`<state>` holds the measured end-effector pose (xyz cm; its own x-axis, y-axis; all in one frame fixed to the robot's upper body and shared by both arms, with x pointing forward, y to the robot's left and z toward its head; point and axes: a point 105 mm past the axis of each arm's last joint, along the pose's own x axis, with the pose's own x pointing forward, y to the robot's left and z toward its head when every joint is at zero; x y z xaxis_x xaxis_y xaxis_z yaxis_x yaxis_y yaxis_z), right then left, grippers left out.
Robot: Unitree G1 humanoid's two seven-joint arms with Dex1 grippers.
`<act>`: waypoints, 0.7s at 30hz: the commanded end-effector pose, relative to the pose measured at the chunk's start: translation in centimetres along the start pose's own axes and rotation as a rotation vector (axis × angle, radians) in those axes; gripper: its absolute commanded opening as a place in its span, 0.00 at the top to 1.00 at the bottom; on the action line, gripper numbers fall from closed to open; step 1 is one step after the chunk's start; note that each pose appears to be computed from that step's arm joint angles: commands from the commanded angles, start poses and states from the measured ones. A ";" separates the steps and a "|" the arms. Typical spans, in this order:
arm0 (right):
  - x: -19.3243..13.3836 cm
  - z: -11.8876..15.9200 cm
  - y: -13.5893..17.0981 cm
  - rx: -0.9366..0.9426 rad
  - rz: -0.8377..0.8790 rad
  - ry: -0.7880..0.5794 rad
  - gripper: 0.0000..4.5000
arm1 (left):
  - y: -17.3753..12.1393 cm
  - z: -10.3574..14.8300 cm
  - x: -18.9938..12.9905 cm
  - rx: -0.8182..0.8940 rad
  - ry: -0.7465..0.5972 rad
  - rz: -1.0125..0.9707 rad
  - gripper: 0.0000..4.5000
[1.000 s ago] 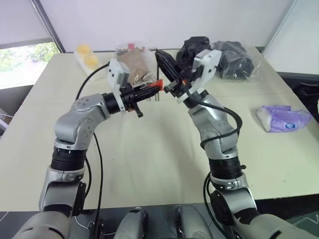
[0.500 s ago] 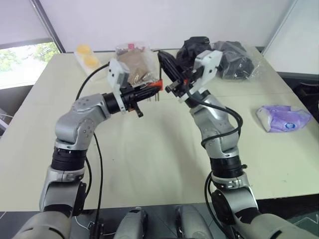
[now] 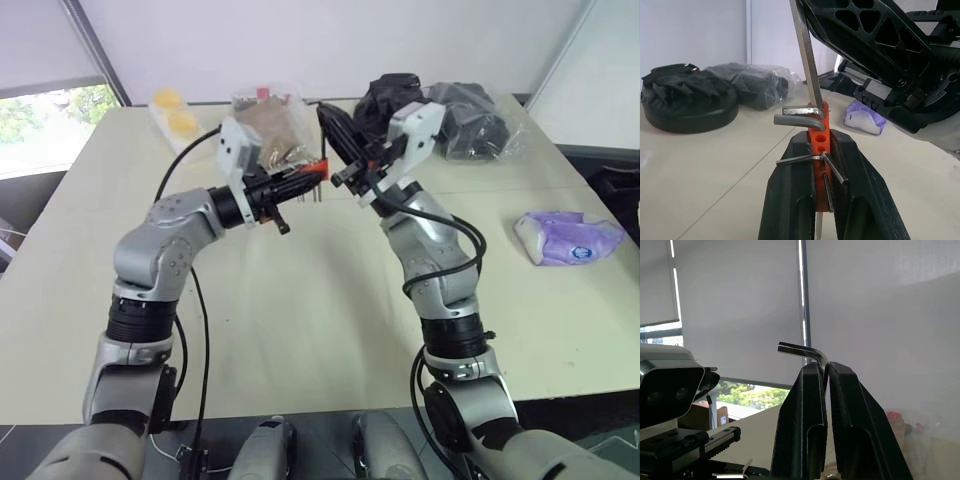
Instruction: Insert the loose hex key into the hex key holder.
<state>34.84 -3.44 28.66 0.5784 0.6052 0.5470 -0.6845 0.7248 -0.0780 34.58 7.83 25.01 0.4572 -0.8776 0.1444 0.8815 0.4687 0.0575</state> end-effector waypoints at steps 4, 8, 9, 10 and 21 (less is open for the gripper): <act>-0.7 0.0 0.8 -0.030 0.029 0.008 0.99 | -0.1 3.2 0.1 0.042 -0.100 -0.008 1.00; -1.2 -0.4 1.2 -0.036 0.038 0.024 0.99 | 0.0 3.4 0.1 0.038 -0.106 -0.006 1.00; -1.2 -0.5 1.3 -0.039 0.043 0.028 0.99 | 0.0 3.4 0.1 0.038 -0.106 -0.006 1.00; -1.3 -0.7 1.4 -0.040 0.048 0.035 0.99 | 0.0 3.4 0.1 0.038 -0.106 -0.006 1.00; -1.8 -1.6 1.2 -0.035 0.050 0.089 0.75 | -0.2 3.2 0.2 0.051 -0.095 -0.018 1.00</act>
<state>34.28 -3.55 25.64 0.6071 0.6517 0.4547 -0.6870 0.7180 -0.1117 34.96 8.13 26.00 0.4679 -0.8661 0.1757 0.8760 0.4808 0.0371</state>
